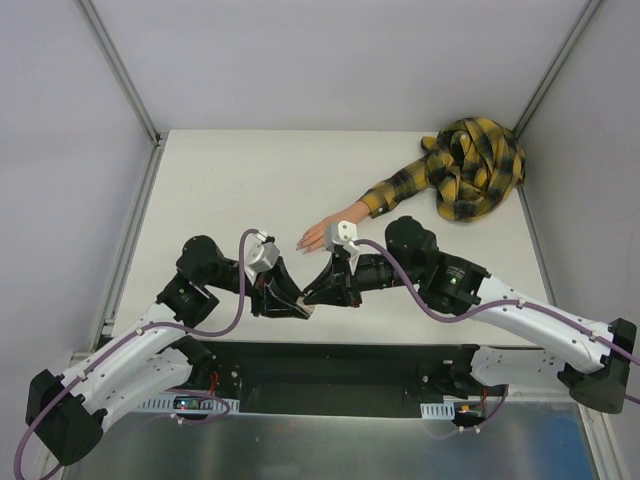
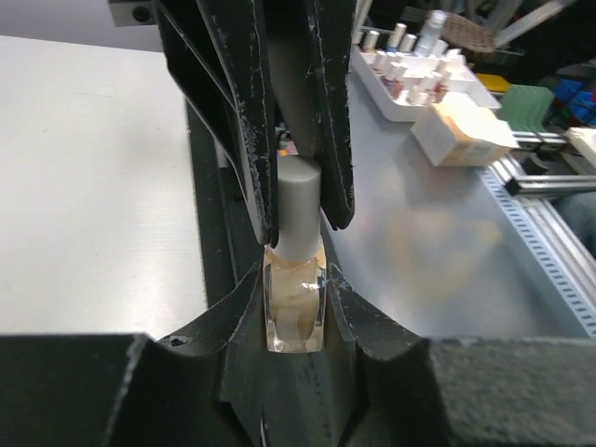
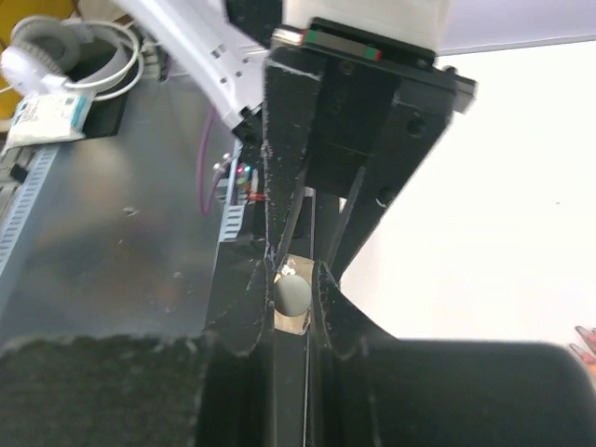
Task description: Paint the nails
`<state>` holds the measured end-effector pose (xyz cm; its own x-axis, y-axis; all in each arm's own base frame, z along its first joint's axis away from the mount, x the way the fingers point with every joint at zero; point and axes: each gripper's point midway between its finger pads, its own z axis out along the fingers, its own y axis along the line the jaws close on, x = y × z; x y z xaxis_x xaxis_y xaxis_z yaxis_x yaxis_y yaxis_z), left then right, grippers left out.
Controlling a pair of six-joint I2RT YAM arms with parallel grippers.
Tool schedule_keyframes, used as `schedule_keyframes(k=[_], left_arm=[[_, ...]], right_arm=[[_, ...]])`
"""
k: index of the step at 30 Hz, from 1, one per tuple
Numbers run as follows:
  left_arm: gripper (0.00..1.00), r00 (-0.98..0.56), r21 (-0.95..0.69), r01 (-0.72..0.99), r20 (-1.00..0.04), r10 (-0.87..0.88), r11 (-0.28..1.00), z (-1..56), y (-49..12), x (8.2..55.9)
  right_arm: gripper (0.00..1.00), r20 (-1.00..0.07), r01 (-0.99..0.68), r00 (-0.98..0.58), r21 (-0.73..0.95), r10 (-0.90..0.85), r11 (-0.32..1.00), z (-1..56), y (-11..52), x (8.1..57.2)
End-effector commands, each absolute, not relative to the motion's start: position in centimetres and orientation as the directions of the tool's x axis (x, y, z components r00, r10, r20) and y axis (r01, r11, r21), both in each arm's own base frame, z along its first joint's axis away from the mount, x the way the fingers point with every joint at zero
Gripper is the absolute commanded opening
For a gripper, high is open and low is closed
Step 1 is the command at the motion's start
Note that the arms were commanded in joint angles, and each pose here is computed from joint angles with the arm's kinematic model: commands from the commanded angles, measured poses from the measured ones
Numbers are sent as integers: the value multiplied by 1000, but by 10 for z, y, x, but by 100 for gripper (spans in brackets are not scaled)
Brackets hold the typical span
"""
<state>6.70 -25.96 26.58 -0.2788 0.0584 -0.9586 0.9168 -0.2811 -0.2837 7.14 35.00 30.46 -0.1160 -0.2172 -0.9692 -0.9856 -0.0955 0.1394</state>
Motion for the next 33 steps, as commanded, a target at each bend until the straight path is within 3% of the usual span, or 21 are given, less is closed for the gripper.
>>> schedule_keyframes(k=[1, 2, 3, 4, 5, 6, 10, 16, 17, 18, 21, 23, 24, 26, 30, 32, 33], left_arm=[[0, -139, -139, 990, -989, -51, 6, 278, -259, 119], [0, -126, -129, 990, -991, -53, 50, 279, -256, 126], [0, -118, -127, 978, -991, -64, 164, 279, -254, 145], [0, -96, -106, 970, -994, -60, 219, 277, -251, 154], [0, -93, -103, 961, -994, -49, 258, 274, -247, 159], [0, -83, -94, 935, -995, -47, 343, 272, -242, 173], [0, -50, -50, 910, -999, -12, 412, 267, -234, 183], [0, -65, -63, 942, -998, -5, 329, 266, -241, 169], [0, -70, -67, 953, -998, 1, 296, 265, -243, 165], [0, -72, -68, 959, -997, 3, 273, 265, -245, 162], [0, -94, -92, 976, -996, 0, 199, 267, -250, 150], [0, -107, -105, 980, -994, 2, 171, 266, -251, 145], [0, -108, -106, 984, -994, 4, 145, 266, -252, 141], [0, -137, -135, 985, -991, 6, 104, 269, -255, 136], [0, -171, -169, 969, -985, 3, -179, 279, -258, 94], [0, -200, -195, 949, -980, 6, -246, 282, -258, 85], [0, -220, -216, 940, -975, 12, -264, 284, -258, 82]], right_arm=[[0, -960, -978, -207, 206, -190, 24, 294, 359, 85], [0, -951, -968, -241, 222, -193, 115, 285, 360, 95], [0, -941, -896, -298, 219, -157, 386, 275, 356, 127], [0, -926, -789, -360, 236, -116, 568, 267, 347, 147], [0, -927, -550, -374, 212, -11, 808, 267, 321, 184], [0, -882, -459, -468, 299, 58, 836, 255, 321, 168], [0, -903, -379, -404, 309, 145, 872, 276, 342, 150], [1, -896, -473, -433, 317, 97, 822, 298, 365, 141], [6, -904, -501, -423, 298, 71, 813, 299, 364, 140], [26, -904, -540, -424, 295, 47, 788, 301, 367, 137], [58, -921, -617, -389, 247, -17, 747, 312, 355, 137], [69, -926, -642, -376, 242, -24, 728, 319, 337, 136], [80, -936, -685, -351, 232, -35, 690, 326, 334, 135], [82, -946, -744, -321, 224, -43, 629, 335, 322, 131], [81, -964, -940, -225, 176, -142, 293, 342, 328, 100], [79, -979, -988, -142, 131, -145, 83, 346, 331, 75], [79, -981, -992, -124, 120, -147, 40, 342, 330, 73]])
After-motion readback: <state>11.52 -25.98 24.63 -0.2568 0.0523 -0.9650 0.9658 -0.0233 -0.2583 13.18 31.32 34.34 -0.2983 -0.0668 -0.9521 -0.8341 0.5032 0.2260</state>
